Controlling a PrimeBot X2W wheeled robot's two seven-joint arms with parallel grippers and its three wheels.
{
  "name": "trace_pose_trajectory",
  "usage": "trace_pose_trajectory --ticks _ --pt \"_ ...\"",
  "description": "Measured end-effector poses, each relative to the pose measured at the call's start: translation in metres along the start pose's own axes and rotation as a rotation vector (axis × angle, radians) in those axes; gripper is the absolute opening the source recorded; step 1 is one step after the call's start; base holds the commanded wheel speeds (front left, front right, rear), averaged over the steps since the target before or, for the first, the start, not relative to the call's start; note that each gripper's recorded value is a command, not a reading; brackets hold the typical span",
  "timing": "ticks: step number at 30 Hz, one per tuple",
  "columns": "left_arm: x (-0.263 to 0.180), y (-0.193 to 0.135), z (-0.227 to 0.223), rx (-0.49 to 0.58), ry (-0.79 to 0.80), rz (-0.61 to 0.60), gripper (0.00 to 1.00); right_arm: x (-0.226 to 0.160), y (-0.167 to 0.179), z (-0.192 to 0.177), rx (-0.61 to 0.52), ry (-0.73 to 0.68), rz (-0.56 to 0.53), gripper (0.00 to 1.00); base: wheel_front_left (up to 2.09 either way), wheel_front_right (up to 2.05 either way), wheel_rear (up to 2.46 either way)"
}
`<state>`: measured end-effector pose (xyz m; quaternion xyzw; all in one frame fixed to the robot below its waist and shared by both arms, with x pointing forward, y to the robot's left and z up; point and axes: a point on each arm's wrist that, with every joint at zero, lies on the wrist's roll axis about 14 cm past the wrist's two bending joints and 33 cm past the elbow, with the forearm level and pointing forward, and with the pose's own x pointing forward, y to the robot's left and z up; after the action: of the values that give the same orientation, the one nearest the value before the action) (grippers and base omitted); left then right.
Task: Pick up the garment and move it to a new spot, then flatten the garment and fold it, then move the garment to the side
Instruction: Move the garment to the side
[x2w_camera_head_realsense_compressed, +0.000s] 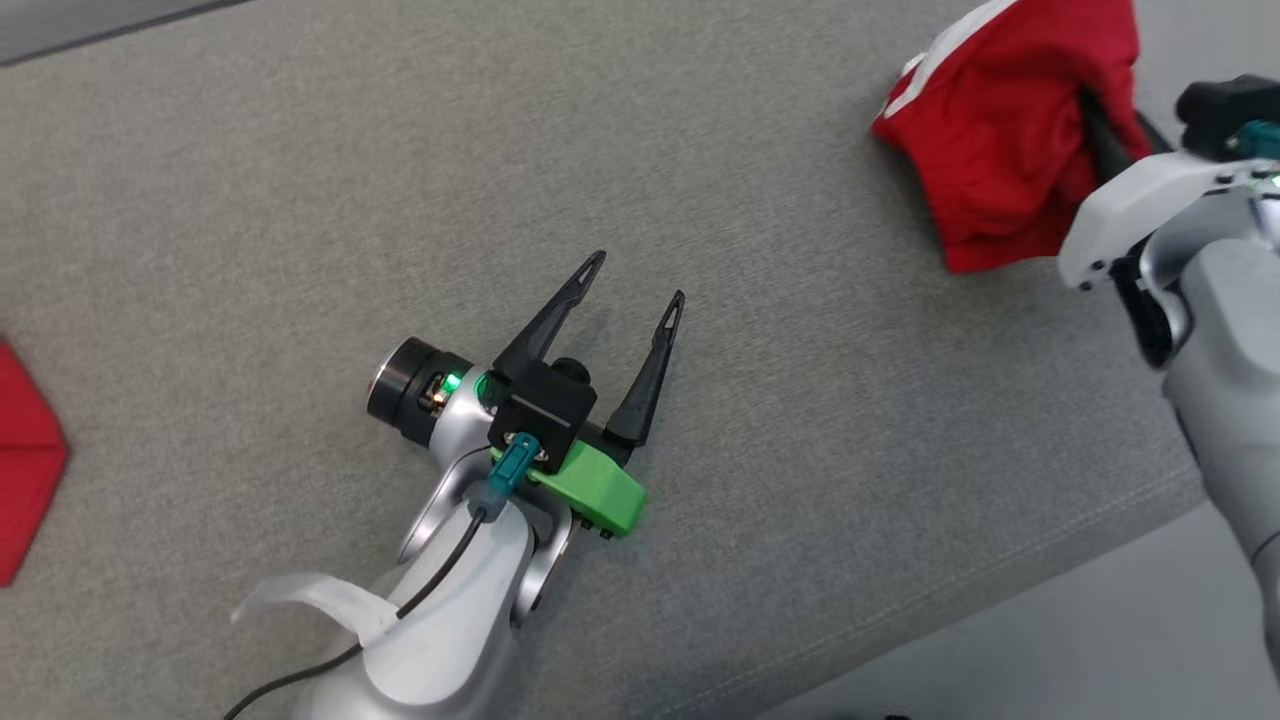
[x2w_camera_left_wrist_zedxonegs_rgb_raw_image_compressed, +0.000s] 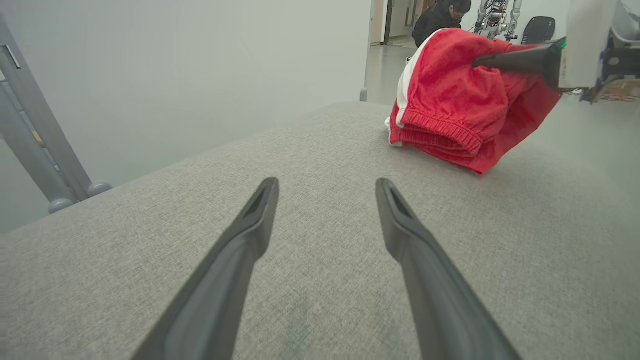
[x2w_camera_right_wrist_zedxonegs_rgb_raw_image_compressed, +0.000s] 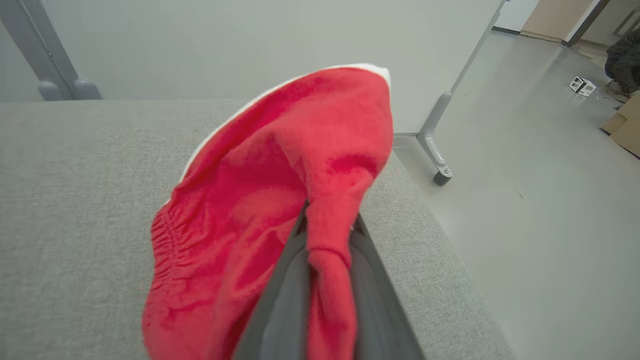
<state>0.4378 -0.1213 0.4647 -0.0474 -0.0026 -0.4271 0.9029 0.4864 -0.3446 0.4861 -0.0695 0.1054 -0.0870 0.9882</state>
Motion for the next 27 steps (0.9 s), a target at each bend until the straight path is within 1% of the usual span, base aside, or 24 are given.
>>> trace_pose_trajectory --ticks 4,6,7,8,9,13,17,18,20,22,24,27 --pt "-0.005 0.021 -0.011 -0.012 0.011 0.045 1.0 0.027 -0.021 -0.013 -0.063 0.074 -0.043 0.0 0.0 0.0 0.0" --pt "-0.01 0.032 -0.021 -0.02 0.029 0.072 1.0 0.037 -0.025 -0.025 -0.086 0.114 -0.054 0.0 0.0 0.0 0.0" --pt "-0.013 0.037 -0.026 -0.024 0.038 0.085 1.0 0.041 -0.026 -0.032 -0.096 0.138 -0.059 0.11 0.0 0.0 0.0" --pt "-0.015 0.042 -0.03 -0.028 0.048 0.099 1.0 0.044 -0.029 -0.039 -0.095 0.16 -0.07 0.45 0.0 0.0 0.0" --pt "-0.018 0.047 -0.035 -0.032 0.057 0.113 1.0 0.047 -0.032 -0.045 -0.094 0.178 -0.082 1.0 0.0 0.0 0.0" --pt "-0.028 0.064 -0.051 -0.041 0.092 0.162 1.0 0.06 -0.041 -0.056 -0.101 0.196 -0.111 1.0 0.0 0.0 0.0" --pt "-0.035 0.077 -0.056 -0.045 0.103 0.205 1.0 0.064 -0.048 -0.063 -0.081 0.199 -0.145 1.0 0.0 0.0 0.0" --pt "-0.037 0.08 -0.056 -0.044 0.103 0.214 1.0 0.064 -0.051 -0.061 -0.076 0.192 -0.155 1.0 0.0 0.0 0.0" --pt "-0.039 0.084 -0.052 -0.042 0.097 0.233 1.0 0.064 -0.056 -0.047 -0.057 0.134 -0.177 1.0 0.0 0.0 0.0" --pt "-0.042 0.088 -0.049 -0.041 0.094 0.252 1.0 0.059 -0.061 -0.037 -0.075 0.092 -0.189 1.0 0.0 0.0 0.0" --pt "-0.045 0.09 -0.044 -0.038 0.089 0.267 1.0 0.05 -0.064 -0.034 -0.086 0.071 -0.201 1.0 0.0 0.0 0.0" --pt "-0.052 0.094 -0.035 -0.033 0.078 0.298 1.0 0.041 -0.053 -0.025 -0.063 0.016 -0.202 1.0 0.0 0.0 0.0"
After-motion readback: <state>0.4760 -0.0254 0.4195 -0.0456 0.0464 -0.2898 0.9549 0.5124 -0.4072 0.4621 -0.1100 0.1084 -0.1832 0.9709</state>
